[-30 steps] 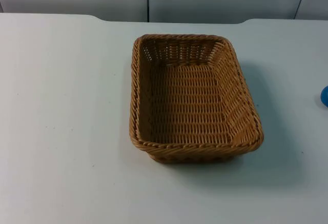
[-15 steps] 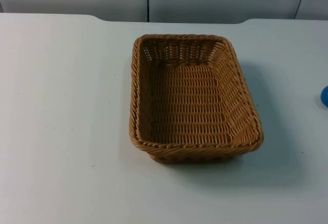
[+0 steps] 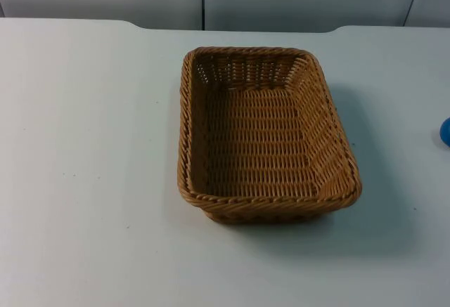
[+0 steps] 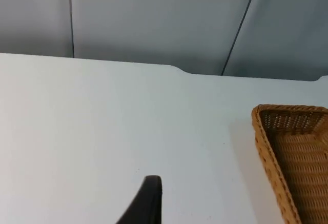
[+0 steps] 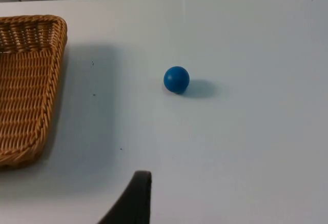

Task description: Pick up the basket with the left hand and place the ball into the basket with the right hand.

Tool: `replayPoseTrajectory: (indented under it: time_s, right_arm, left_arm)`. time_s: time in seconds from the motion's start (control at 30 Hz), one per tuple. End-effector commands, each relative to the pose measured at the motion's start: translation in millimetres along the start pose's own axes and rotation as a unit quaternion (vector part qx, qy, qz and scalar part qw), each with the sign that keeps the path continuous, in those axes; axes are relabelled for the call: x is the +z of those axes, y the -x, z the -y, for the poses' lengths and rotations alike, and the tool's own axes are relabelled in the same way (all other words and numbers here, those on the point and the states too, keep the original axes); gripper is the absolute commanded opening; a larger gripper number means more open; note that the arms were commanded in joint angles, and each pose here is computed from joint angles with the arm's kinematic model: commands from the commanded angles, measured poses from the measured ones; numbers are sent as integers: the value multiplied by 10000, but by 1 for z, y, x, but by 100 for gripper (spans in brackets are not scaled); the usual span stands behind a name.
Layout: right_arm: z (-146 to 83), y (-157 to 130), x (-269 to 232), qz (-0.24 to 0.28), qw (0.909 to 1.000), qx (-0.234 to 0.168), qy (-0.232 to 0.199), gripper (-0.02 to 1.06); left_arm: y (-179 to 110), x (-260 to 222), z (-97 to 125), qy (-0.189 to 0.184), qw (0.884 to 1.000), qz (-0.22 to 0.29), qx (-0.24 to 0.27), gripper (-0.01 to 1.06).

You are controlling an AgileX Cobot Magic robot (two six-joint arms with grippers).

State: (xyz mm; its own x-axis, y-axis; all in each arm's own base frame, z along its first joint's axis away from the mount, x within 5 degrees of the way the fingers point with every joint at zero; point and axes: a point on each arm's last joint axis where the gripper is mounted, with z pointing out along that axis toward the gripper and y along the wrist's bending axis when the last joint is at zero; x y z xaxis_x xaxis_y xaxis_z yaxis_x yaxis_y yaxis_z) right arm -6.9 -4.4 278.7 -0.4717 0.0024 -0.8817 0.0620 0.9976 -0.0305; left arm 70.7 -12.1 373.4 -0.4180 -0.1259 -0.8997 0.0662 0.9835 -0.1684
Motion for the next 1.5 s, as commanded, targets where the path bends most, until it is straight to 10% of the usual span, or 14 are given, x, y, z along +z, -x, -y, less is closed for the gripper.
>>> replayPoseTrajectory:
  time_s: [0.0, 0.63, 1.47]
  right_arm:
    - [0, 0, 0, 50, 10000, 7, -39, 105]
    - [1, 0, 0, 50, 10000, 35, -65, 105]
    - [1, 0, 0, 50, 10000, 35, -65, 104]
  left_arm:
    - [11, 8, 1, -88, 9998, 128, -87, 90]
    - [51, 164, 9, -1510, 9832, -984, -298, 90]
    - [-53, 393, 54, -2272, 9171, -3234, -522, 88]
